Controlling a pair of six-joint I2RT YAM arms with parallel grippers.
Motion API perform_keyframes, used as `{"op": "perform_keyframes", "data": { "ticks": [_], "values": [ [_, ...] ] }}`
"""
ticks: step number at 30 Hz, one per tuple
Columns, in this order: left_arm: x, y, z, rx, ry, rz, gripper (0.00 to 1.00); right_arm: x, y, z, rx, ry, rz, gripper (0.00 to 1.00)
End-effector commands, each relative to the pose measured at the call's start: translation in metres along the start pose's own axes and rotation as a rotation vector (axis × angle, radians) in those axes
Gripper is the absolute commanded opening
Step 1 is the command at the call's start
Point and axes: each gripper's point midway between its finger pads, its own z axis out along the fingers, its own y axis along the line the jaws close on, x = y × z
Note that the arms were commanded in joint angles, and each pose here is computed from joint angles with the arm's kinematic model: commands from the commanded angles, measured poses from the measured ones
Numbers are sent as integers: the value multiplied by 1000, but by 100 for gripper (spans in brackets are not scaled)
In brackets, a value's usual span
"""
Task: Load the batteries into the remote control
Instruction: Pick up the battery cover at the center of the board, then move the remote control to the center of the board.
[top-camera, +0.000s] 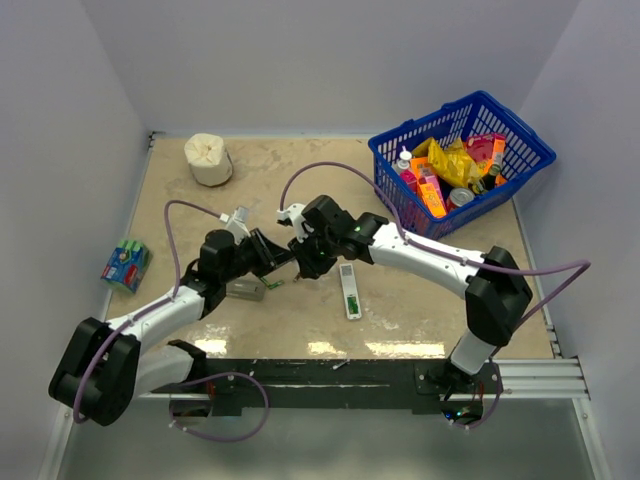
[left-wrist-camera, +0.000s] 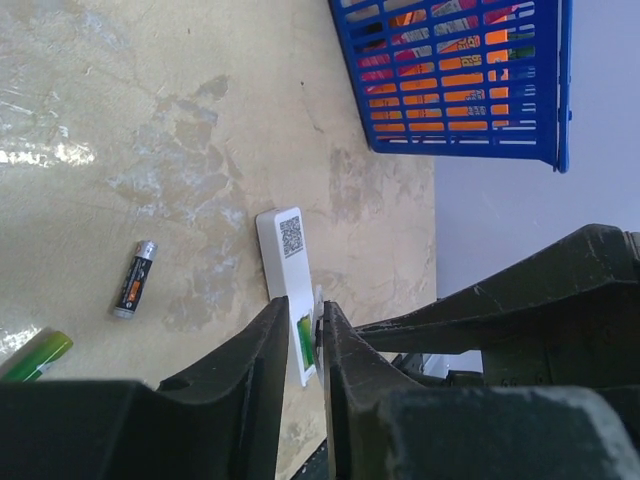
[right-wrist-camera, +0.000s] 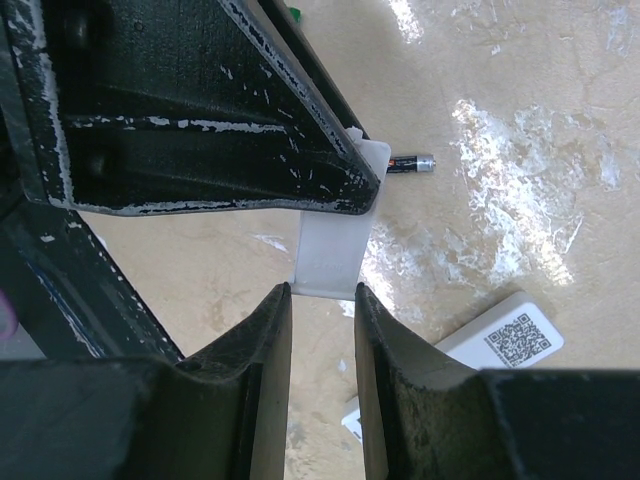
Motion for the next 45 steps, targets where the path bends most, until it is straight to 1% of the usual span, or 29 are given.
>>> {"op": "perform_keyframes", "data": {
  "ticks": [1,2,3,6,8,9,11,12,13,14,16,17,18,19,20,21,22,23,24,27,29,31,32,37,40,41,43,44,45],
  "values": [
    [-4,-21,0,84,-9,5,21,-16,6,-11,-31,-73,7,12],
    [-4,-23,0,89,-10,4,18,-17,8,-11,-33,-76,8,12],
    [-5,-24,0,91,-9,3,10,-16,8,-11,-35,-74,8,12],
    [-7,-25,-2,88,-22,2,0,-18,9,-13,-41,-85,16,12],
    [-12,-25,-3,77,-50,14,0,-18,8,-15,-28,-88,32,13],
    [-10,-20,-4,50,-45,13,0,-17,7,-15,-18,-89,40,19],
    [-21,-18,-7,13,-97,45,0,-17,-4,-19,51,-101,98,25],
    [-23,-12,-9,-38,-97,42,0,-16,-10,-22,87,-98,125,37],
    [-28,-12,-13,-58,-121,65,0,-14,-16,-24,113,-98,170,45],
    [-32,4,-16,-147,-146,63,0,-7,-27,-27,175,-82,198,57],
    [-46,1,-25,-195,-200,103,0,0,-40,-36,237,-84,269,65],
    [-57,4,-30,-236,-249,119,0,9,-47,-38,269,-62,297,69],
    [-57,8,-37,-291,-241,125,0,20,-55,-39,305,-40,322,74],
    [-65,7,-44,-314,-275,144,0,29,-66,-40,342,-25,369,76],
    [-69,15,-52,-375,-295,149,0,40,-72,-40,368,4,390,77],
    [-78,6,-57,-378,-325,160,0,53,-78,-38,397,35,408,78],
    [-86,3,-66,-398,-363,176,0,61,-82,-36,411,53,429,78],
    [-87,5,-72,-428,-365,182,0,69,-84,-33,416,77,435,79],
    [-95,-7,-78,-415,-398,193,0,73,-84,-30,415,90,437,79],
    [-107,-17,-93,-429,-446,230,0,84,-85,-15,405,135,433,78],
    [-109,-18,-98,-439,-455,247,0,91,-88,-4,408,172,420,77],
    [-111,-23,-104,-431,-467,249,0,92,-87,3,389,178,409,75],
    [-110,-24,-105,-432,-465,249,0,95,-85,8,374,189,407,72],
    [-112,-32,-113,-423,-476,247,0,108,-86,21,367,233,389,66],
    [-115,-39,-118,-423,-484,245,0,110,-85,24,386,251,328,58],
    [-115,-39,-120,-431,-482,243,0,107,-83,24,387,252,304,51],
    [-119,-46,-123,-431,-489,244,0,105,-72,28,373,270,211,45],
    [-119,-46,-124,-436,-483,243,0,98,-65,29,361,264,173,37],
    [-121,-51,-125,-430,-488,245,0,95,-52,33,342,268,117,33]
  ]
}}
